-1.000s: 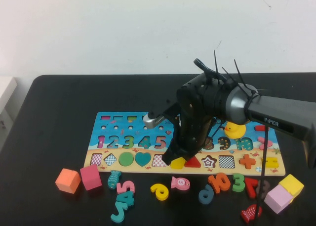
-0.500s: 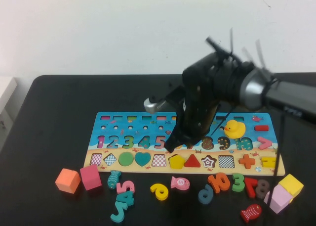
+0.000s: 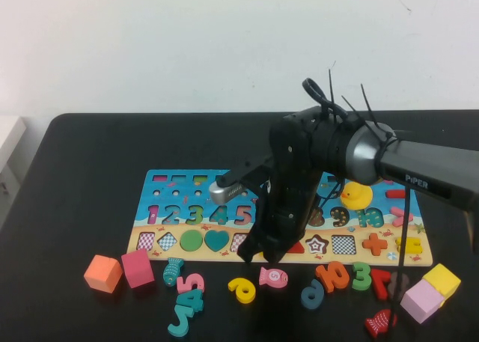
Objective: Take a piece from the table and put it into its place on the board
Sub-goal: Place the "Pentagon" into the hole of the Pentagon
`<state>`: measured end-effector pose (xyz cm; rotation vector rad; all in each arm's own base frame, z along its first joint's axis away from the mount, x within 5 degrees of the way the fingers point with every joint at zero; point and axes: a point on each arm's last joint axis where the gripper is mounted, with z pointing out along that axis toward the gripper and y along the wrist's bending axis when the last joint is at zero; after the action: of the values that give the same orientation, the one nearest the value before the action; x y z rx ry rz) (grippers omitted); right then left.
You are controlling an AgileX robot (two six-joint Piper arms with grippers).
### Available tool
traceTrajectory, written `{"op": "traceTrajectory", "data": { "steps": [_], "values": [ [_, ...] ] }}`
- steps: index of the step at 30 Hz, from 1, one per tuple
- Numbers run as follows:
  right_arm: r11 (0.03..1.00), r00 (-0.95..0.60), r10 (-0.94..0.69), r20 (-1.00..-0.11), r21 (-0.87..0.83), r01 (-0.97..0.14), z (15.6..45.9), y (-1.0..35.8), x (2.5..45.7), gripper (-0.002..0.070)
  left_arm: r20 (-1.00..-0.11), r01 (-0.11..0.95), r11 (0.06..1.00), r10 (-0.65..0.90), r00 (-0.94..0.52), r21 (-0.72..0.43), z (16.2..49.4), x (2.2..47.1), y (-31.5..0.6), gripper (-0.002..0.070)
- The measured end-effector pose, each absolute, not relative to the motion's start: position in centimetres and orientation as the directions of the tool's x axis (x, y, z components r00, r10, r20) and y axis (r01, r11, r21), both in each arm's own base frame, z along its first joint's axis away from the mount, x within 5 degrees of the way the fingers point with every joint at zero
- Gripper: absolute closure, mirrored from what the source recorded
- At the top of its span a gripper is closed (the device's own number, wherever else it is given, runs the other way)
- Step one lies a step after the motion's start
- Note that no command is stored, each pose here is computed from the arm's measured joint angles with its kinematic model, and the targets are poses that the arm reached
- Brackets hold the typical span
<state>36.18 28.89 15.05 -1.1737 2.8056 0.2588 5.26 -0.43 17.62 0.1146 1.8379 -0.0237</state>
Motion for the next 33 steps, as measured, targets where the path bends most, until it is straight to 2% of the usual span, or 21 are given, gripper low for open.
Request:
{"op": "traceTrajectory", "data": {
  "steps": [8, 22, 33],
  "values": [
    [0.694, -0.695, -0.705, -0.139, 0.065, -0.717, 13.9, 28.6, 36.7, 0.0657, -0.963, 0.091, 0.995, 0.066, -0.263, 0.044, 17.6, 5.3, -0.4, 0.0678],
    [0.697, -0.695, -0.704, -0.149, 0.044, -0.715, 13.9, 28.6, 36.9, 0.0657, -0.963, 0.091, 0.995, 0.066, -0.263, 0.044, 17.6, 5.3, -0.4, 0.0678],
    [0.699, -0.683, -0.687, -0.249, 0.031, -0.714, 16.5, 28.8, 37.1, 0.0657, -0.963, 0.091, 0.995, 0.066, -0.263, 0.044, 17.6, 5.3, -0.4, 0.0678]
  ]
}}
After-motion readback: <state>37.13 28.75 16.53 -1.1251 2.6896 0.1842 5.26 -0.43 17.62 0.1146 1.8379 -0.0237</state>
